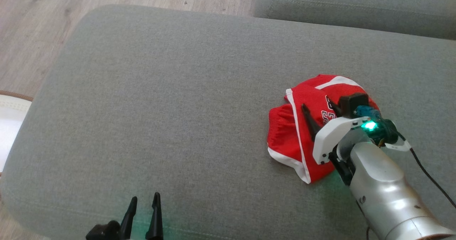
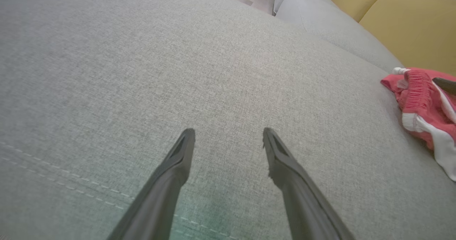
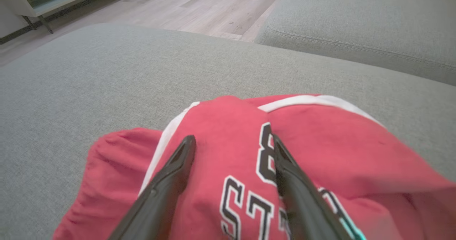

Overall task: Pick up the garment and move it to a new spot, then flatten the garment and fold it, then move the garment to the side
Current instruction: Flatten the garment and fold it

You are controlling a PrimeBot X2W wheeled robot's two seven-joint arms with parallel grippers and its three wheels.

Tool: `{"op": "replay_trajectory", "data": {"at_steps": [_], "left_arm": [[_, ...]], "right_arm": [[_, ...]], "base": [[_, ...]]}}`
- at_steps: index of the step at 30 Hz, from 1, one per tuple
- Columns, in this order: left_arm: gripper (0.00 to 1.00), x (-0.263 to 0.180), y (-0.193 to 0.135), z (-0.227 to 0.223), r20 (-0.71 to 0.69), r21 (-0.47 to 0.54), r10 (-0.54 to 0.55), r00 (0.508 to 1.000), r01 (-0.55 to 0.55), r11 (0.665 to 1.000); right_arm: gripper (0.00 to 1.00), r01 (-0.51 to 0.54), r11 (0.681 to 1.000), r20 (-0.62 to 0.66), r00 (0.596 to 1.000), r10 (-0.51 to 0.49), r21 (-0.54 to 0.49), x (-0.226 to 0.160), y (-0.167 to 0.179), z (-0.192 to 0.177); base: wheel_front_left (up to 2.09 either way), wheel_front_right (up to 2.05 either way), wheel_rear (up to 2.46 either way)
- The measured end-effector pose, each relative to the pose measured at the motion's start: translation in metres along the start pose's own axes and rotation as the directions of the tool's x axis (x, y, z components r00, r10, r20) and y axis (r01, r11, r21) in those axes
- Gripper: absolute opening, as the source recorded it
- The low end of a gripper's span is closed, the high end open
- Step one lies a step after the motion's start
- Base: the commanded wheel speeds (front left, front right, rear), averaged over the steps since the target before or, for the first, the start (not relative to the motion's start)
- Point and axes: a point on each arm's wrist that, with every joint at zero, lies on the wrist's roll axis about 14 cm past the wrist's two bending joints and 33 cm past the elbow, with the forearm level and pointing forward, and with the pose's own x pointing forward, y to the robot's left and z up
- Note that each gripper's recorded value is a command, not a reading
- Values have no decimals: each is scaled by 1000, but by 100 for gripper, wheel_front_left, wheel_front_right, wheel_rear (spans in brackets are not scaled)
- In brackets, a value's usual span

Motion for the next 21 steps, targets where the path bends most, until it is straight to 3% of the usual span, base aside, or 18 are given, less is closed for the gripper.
{"op": "replay_trajectory", "data": {"at_steps": [1, 2, 8, 14, 16, 19, 20, 21], "left_arm": [[100, 0, 0, 0, -1, 1, -1, 1000, 1, 1000], [100, 1, -1, 0, -3, 1, -2, 1000, 2, 1000], [100, 7, -10, 6, 13, 2, -30, 999, 30, 1000], [100, 4, -9, 10, 29, -5, -26, 999, 26, 1000], [100, 1, -8, 10, 33, -7, -21, 999, 22, 1000], [100, -5, -1, 12, 49, -15, 1, 999, 0, 1000], [100, -5, -1, 12, 49, -15, 1, 999, 0, 1000], [100, -7, 1, 13, 55, -18, 10, 998, -9, 1000]], "right_arm": [[62, -2, 1000, 2, 1000, 2, 3, 0, 1, 0], [0, -7, 1000, 11, 1000, 6, 3, 0, 2, 0], [0, -32, 999, 102, 994, 32, -5, 4, 8, 20], [0, -85, 995, 259, 961, 94, -44, 11, 26, 77], [0, -122, 990, 359, 923, 137, -65, 10, 41, 114], [0, -181, 977, 542, 813, 212, -111, -5, 70, 187], [0, -181, 977, 542, 813, 212, -111, -5, 70, 187], [0, -196, 973, 600, 767, 228, -120, -13, 77, 211]], "base": [[0, 0, 0], [0, 0, 0], [0, 0, 0], [0, 0, 0], [0, 0, 0], [0, 0, 0], [0, 0, 0], [0, 0, 0]]}}
